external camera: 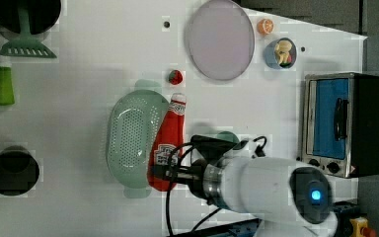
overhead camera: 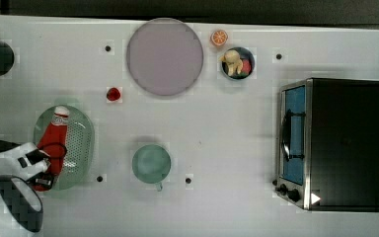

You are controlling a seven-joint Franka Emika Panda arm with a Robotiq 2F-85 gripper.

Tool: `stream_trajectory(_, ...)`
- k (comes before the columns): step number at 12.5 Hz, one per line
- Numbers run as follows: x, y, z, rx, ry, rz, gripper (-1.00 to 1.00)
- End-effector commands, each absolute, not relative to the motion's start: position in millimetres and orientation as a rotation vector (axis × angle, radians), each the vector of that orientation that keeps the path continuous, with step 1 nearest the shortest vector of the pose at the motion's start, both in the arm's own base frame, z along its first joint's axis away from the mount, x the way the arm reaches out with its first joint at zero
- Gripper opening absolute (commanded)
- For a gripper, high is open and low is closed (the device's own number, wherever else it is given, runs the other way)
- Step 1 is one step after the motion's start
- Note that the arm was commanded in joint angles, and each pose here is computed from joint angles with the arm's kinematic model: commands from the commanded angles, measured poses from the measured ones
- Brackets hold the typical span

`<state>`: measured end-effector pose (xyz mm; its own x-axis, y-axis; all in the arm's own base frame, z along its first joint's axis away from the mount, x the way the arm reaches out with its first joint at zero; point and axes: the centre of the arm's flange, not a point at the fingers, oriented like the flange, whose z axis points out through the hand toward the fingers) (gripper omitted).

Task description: Pick ketchup from strainer and place it on the table

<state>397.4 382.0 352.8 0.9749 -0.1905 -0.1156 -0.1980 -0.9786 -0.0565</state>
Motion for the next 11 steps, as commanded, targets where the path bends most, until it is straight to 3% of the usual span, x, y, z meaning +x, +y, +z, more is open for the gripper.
stream_trajectory(1, 446, 335, 395, -3.064, 0.203, 0.133, 0.22)
stream_trajectory(4, 483, 288, 431, -3.076, 0.213, 0.125, 0.22)
stream_trajectory(6, 508, 254, 448, -3.062, 0.269, 0.086, 0.22)
stream_trajectory(11, 555, 145, 460, -3.028, 0.499, 0.026, 0.22)
